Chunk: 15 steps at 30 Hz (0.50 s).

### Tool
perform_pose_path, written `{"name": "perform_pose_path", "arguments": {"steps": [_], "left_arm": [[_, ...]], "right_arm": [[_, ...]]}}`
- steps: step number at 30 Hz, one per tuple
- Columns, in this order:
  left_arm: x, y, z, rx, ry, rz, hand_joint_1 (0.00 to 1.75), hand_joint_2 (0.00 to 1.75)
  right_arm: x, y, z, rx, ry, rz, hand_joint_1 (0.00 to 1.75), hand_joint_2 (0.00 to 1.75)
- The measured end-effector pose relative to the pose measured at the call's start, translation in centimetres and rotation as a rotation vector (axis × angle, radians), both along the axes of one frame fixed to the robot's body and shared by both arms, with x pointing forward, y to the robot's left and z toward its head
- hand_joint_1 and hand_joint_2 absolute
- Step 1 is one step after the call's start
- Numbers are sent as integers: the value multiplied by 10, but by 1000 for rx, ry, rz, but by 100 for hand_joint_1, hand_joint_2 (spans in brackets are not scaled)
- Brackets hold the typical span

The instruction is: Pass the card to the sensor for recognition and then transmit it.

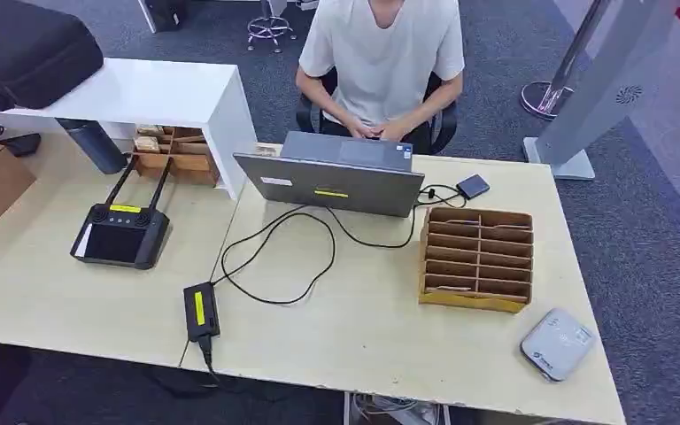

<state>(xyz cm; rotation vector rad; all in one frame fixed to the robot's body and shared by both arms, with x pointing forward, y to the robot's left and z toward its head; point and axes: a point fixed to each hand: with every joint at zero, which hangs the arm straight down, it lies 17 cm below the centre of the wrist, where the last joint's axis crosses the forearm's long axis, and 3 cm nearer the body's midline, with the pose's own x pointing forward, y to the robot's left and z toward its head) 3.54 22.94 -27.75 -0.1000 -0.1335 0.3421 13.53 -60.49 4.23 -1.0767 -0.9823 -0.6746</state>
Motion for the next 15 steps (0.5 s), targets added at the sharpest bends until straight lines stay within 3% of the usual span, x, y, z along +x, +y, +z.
{"name": "perform_pose_path", "arguments": {"steps": [3, 9, 15], "left_arm": [[0, 0, 0, 0, -6, -9, 0, 175], [6, 1, 1, 11, -22, -20, 0, 175], [7, 1, 1, 11, -24, -21, 0, 175]], "right_arm": [[-32, -39, 17, 1, -93, -152, 0, 0], [-99, -73, 17, 107, -232, -370, 0, 0], [-130, -79, 20, 103, -266, -471, 0, 0]]}}
